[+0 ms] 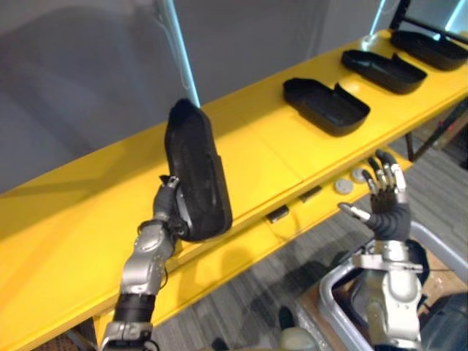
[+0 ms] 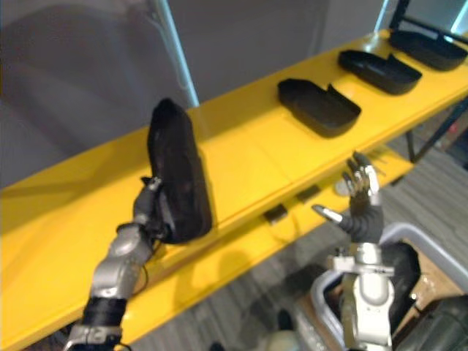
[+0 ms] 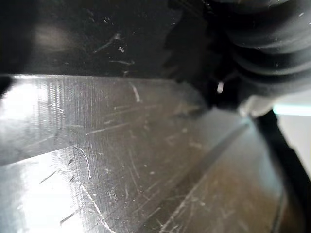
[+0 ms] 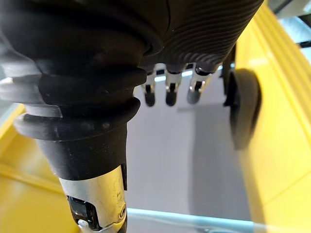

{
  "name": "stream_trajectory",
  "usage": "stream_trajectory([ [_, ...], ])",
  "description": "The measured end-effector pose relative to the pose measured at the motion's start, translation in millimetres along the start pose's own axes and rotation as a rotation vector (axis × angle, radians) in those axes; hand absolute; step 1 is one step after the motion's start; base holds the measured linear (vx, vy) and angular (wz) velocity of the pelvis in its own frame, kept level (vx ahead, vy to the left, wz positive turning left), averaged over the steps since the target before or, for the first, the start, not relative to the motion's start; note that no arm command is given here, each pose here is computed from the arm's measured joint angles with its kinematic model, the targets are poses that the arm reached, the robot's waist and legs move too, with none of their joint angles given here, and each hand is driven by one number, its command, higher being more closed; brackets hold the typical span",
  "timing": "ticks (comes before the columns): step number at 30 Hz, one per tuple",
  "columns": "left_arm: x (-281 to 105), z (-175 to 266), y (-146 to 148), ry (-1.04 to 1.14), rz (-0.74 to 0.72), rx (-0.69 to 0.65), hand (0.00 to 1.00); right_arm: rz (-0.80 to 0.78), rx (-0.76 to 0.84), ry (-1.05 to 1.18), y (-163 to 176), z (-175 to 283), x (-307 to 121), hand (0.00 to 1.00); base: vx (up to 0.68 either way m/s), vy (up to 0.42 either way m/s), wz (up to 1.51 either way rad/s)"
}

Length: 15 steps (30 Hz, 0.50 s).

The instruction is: Walk over and take plastic housings, then place them on the shelf

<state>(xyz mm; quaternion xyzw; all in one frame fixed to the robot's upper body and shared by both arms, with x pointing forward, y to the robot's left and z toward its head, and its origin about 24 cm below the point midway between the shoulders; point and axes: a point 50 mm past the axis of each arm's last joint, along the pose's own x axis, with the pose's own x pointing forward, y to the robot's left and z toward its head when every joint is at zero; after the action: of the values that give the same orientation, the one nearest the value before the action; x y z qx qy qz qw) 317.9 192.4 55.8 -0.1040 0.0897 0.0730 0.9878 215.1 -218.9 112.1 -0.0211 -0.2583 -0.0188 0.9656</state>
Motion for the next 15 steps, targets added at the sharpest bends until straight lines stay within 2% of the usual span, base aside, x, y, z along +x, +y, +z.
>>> stream_trajectory([
  [5, 27, 24, 6, -0.002, 0.046, 0.034, 1.00, 0.056, 0.004, 0.021, 6, -5, 2, 0.00, -0.05, -0.037, -0.13],
  [15, 45, 31, 16, 0.106, 0.172, 0.079, 1.00, 0.120, 0.073, 0.038, 25, -10, 1, 0.00, -0.08, -0.039, -0.02],
])
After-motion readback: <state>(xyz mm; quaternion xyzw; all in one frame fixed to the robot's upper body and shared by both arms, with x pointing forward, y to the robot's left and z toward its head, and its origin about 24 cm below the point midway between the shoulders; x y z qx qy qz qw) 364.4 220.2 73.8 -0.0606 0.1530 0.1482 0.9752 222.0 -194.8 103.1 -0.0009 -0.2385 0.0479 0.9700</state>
